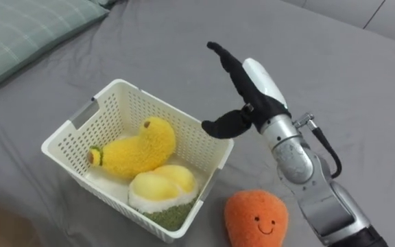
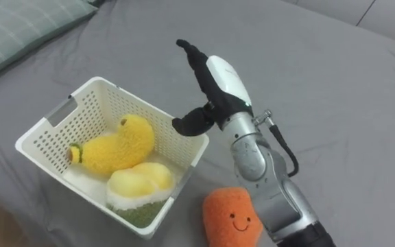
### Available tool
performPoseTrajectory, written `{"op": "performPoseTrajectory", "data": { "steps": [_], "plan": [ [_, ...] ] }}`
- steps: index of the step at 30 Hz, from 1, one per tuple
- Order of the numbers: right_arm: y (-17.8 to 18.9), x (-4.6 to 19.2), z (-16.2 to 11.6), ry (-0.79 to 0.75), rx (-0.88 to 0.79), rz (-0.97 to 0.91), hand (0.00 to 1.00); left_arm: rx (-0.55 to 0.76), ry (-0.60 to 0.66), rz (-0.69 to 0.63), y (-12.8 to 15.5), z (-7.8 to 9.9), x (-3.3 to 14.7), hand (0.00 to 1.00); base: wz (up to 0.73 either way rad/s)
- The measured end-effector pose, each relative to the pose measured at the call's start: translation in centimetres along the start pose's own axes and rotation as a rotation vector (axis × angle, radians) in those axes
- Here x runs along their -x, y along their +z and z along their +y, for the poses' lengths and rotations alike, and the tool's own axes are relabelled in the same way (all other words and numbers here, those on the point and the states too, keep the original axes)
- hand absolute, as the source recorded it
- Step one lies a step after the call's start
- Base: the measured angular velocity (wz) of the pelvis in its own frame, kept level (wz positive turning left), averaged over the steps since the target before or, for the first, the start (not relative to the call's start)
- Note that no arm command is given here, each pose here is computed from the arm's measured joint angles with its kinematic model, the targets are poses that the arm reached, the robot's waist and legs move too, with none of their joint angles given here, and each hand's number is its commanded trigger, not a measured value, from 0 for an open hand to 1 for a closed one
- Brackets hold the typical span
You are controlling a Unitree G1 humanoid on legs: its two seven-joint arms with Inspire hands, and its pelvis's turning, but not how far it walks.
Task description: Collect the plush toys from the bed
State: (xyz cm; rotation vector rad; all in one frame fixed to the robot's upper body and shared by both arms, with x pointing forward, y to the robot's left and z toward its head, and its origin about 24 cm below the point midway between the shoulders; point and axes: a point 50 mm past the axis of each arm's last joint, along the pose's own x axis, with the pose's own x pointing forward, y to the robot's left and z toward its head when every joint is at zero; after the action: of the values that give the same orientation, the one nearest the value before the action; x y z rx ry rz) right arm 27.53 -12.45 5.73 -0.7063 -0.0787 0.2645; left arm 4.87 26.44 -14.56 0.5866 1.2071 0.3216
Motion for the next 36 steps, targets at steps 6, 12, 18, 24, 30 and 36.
{"op": "performPoseTrajectory", "data": {
  "steps": [6,12,18,24,30,36],
  "plan": [
    [-3.3,2.2,-1.2,-0.074,-0.029,0.137,0.0,0.015,-0.005,0.066,-1.7,-0.2,0.2,0.0,-0.13],
    [-4.9,3.4,-2.4,-0.154,-0.05,0.202,0.0,0.01,-0.014,0.105,-3.1,-0.3,0.6,0.0,-0.1],
    [-7.1,4.7,-2.2,-0.201,-0.066,0.289,0.0,0.023,-0.006,0.113,-3.4,-0.1,0.6,0.0,0.0],
    [-9.5,7.3,-0.6,-0.159,-0.08,0.41,0.0,0.039,0.014,0.082,-2.6,0.4,0.4,0.0,-0.01],
    [-10.7,8.2,0.3,-0.105,-0.094,0.471,0.0,0.041,0.019,0.068,-2.3,0.6,0.3,0.0,-0.1],
    [-11.9,9.3,1.8,-0.038,-0.119,0.542,0.0,0.044,0.02,0.055,-1.7,0.6,0.1,0.0,-0.01]
  ]
}}
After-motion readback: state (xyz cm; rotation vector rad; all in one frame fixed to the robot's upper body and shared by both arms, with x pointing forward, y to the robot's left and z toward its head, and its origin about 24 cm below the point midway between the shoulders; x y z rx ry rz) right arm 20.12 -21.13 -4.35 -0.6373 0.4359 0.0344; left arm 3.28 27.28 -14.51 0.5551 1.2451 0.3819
